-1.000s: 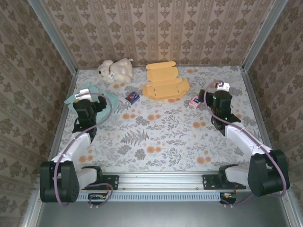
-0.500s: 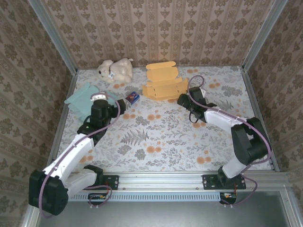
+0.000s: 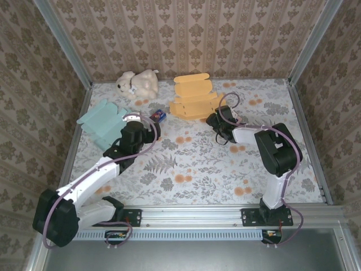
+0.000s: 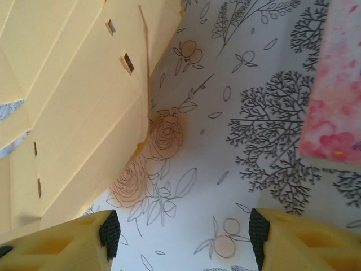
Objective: Fold the paper box
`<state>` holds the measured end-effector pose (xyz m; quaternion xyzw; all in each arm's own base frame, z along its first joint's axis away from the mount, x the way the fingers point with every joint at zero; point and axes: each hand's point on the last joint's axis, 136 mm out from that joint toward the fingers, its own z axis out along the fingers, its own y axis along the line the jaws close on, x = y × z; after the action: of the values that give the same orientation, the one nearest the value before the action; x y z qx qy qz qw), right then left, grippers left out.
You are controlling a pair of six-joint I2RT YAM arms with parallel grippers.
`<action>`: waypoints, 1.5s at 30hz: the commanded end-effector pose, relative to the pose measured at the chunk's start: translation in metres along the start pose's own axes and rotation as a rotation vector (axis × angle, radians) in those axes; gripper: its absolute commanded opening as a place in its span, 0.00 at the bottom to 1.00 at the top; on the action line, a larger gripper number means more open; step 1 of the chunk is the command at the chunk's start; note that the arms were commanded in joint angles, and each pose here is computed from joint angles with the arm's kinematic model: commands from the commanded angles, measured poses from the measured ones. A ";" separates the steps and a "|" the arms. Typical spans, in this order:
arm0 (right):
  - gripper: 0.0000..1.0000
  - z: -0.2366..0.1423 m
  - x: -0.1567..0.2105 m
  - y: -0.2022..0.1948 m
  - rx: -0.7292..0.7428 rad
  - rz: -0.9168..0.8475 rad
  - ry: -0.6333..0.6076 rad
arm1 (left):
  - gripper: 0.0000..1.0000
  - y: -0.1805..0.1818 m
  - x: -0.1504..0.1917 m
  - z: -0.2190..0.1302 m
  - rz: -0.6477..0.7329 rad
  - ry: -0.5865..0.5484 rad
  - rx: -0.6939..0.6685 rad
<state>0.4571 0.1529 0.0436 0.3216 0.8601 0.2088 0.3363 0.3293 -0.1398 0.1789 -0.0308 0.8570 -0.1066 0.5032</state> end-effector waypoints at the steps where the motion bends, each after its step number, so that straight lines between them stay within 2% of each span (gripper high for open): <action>1: 0.65 0.005 0.004 0.032 -0.087 0.044 -0.005 | 1.00 -0.002 -0.010 0.002 0.033 -0.036 -0.018; 14: 0.61 0.017 0.038 0.083 -0.124 0.076 0.001 | 1.00 0.006 -0.008 -0.002 0.050 -0.070 -0.042; 22: 0.58 0.032 0.053 0.095 -0.125 0.120 0.028 | 1.00 0.011 -0.007 -0.003 0.063 -0.081 -0.056; 37: 0.56 0.053 0.042 0.089 -0.115 0.222 -0.011 | 1.00 0.011 -0.002 0.000 0.064 -0.082 -0.051; 41: 0.53 0.058 0.036 0.090 -0.121 0.250 -0.019 | 1.00 0.011 -0.002 0.000 0.064 -0.082 -0.049; 45: 0.43 0.059 0.030 0.094 -0.129 0.251 -0.033 | 1.00 0.010 -0.002 0.000 0.063 -0.082 -0.046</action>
<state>0.5108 0.2515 0.0414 0.3905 0.8052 0.2953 0.3347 0.3316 -0.1294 0.1778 -0.0249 0.8423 -0.0731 0.5335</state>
